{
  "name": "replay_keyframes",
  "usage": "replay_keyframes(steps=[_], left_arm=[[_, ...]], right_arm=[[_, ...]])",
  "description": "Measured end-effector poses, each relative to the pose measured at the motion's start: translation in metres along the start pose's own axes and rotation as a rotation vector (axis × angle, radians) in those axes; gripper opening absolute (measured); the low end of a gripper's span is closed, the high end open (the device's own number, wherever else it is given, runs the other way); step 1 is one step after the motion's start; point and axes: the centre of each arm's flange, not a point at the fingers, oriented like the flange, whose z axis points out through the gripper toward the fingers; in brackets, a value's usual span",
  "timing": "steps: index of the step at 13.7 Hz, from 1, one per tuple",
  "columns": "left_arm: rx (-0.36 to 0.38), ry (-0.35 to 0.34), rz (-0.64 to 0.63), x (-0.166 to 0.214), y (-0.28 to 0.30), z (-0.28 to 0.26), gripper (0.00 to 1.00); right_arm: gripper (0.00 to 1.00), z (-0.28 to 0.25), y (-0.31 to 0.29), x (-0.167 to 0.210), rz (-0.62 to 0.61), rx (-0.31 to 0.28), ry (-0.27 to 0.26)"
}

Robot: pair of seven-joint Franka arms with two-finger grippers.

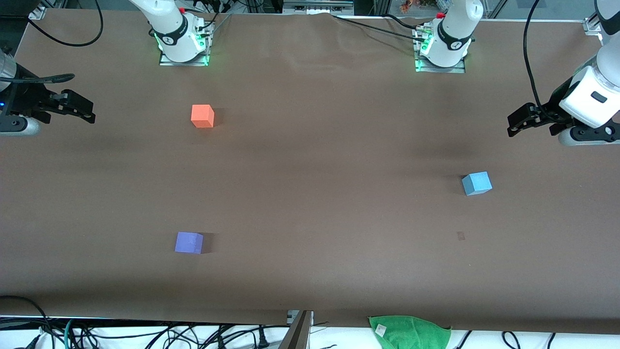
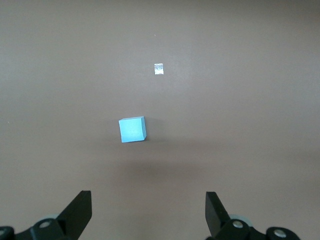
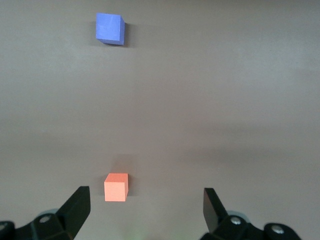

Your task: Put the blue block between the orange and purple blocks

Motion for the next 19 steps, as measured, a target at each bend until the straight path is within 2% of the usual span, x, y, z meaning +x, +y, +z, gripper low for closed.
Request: replay_keyframes(steps=[19], left_arm=[[0.002,-0.022,0.006,0.004,0.002,0.011,1.00]], right_arm=[[1.00,0.000,-0.001,0.000,-0.001,0.007,0.000]])
